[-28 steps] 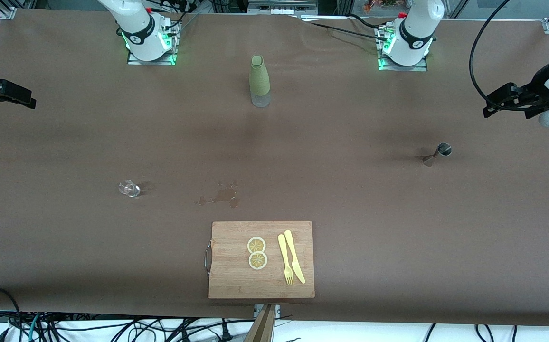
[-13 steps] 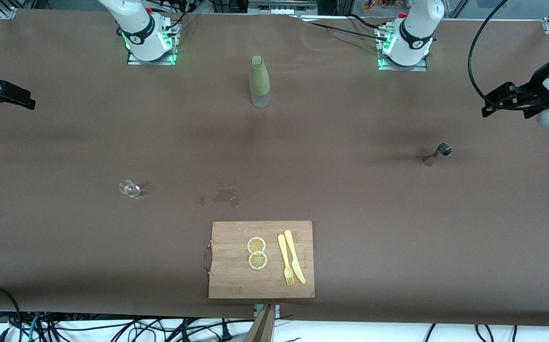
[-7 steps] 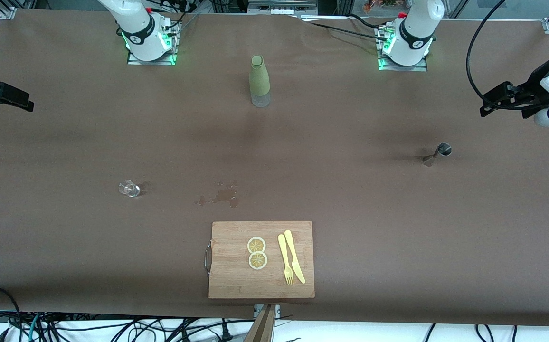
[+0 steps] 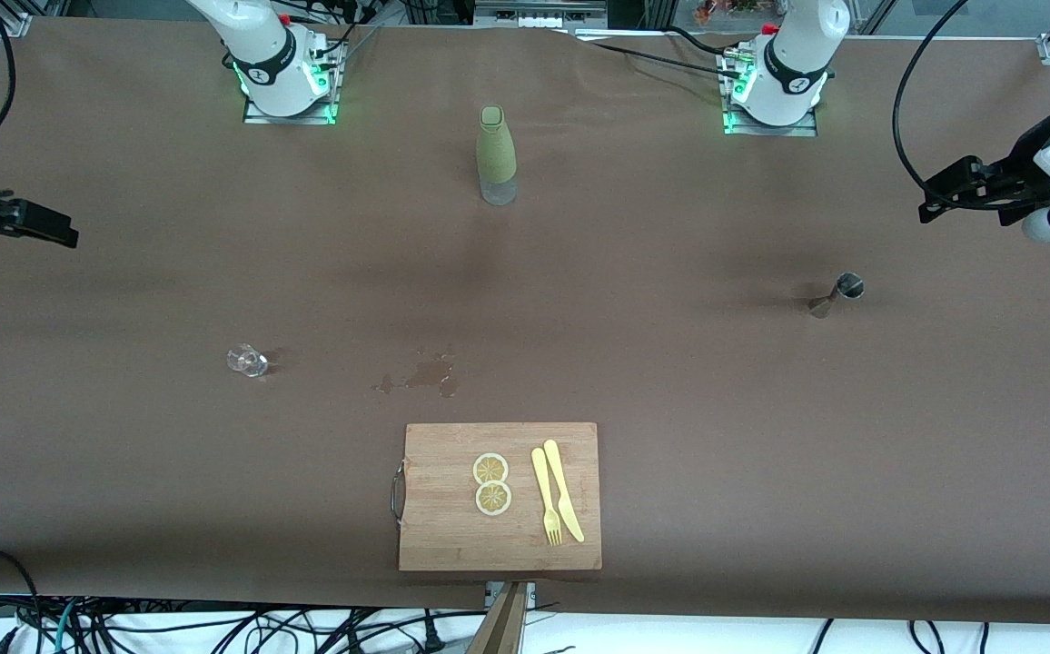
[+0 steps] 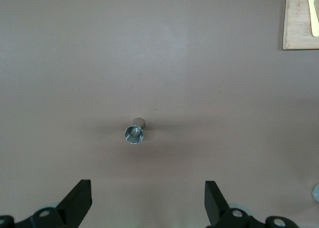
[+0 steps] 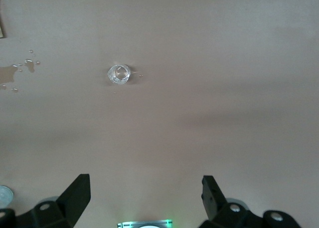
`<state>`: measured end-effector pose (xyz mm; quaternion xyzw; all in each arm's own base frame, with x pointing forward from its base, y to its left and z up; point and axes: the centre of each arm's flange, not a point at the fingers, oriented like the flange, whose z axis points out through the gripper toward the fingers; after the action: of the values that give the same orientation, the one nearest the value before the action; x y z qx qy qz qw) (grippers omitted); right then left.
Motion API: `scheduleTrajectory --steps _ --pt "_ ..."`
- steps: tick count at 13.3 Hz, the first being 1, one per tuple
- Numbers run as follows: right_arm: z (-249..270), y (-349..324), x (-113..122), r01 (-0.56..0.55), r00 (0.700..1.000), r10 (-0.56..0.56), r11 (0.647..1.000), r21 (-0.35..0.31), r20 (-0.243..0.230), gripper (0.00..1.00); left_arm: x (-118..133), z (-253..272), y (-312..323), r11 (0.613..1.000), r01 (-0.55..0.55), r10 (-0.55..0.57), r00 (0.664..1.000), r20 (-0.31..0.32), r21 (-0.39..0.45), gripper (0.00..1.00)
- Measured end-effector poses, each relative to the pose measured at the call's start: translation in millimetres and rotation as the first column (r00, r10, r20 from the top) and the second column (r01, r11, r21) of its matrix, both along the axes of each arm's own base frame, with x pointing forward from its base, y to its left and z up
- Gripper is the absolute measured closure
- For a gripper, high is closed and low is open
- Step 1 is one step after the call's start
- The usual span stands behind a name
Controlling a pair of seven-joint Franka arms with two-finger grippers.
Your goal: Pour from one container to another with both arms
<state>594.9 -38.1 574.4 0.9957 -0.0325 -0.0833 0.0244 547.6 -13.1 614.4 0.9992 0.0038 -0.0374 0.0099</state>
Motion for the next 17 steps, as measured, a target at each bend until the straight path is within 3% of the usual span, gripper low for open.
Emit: scheduleTrajectory --steps 8,17 --pt "-44 3 5 -0.006 0.997 0.006 1.0 0.005 -0.083 0.0 0 0 0 1.0 0.0 0.0 1.0 -0.001 0.0 0.0" --pt "-47 2 5 -0.004 0.996 0.004 1.0 0.005 -0.092 0.0 0 0 0 1.0 0.0 0.0 1.0 -0.004 0.0 0.0"
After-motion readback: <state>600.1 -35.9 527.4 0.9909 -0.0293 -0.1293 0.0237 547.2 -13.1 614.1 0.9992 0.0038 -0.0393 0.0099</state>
